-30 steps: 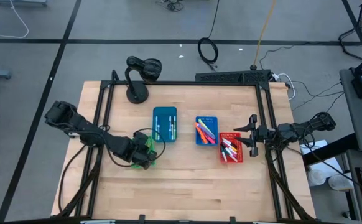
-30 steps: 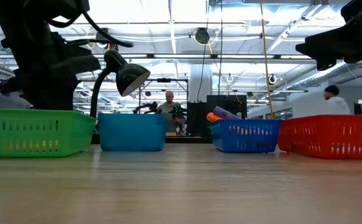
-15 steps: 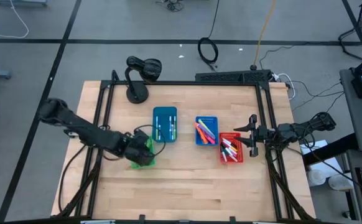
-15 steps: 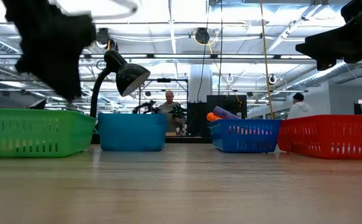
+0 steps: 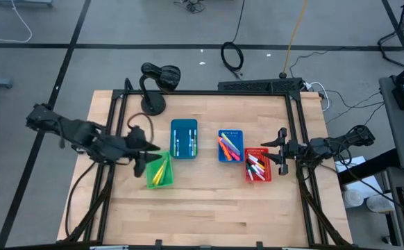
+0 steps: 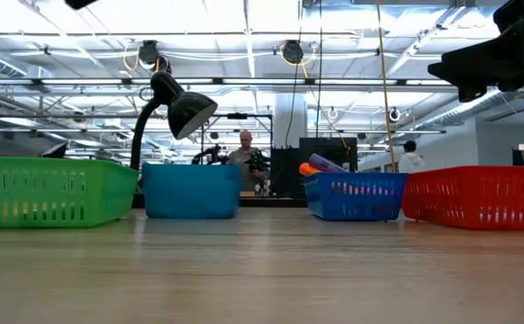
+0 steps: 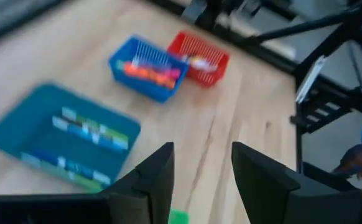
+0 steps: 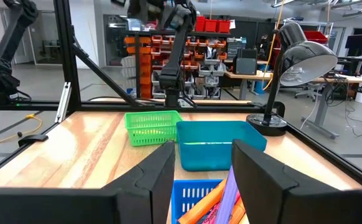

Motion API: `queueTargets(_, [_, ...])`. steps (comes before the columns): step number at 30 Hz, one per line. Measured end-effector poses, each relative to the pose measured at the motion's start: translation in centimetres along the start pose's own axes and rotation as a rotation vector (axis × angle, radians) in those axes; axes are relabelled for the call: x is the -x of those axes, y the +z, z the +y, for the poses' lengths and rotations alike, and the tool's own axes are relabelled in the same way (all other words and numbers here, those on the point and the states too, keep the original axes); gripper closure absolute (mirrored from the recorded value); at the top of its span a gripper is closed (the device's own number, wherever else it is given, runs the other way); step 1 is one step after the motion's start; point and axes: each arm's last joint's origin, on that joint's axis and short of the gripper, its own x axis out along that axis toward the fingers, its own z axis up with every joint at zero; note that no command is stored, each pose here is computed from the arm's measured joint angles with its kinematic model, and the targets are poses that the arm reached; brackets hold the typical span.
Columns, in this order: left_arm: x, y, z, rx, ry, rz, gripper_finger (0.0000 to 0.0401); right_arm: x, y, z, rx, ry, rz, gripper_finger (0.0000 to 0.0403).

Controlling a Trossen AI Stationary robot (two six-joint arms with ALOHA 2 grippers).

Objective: Pick & Place Markers
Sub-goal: Return to Home Position

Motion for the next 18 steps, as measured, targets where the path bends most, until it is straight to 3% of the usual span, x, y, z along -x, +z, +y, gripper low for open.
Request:
queueTargets(12, [5.4,2.1,1.5,-0.371,-0.1,-0.285,0.024,0.0,0.0,0.0,0.0,0.0,0.0,0.0257])
queueTargets(18, [8.4,2.2,3.3,-0.424,-0.096,-0.397,0.024,0.0,0.0,0.0,0.0,0.0,0.0,0.0257])
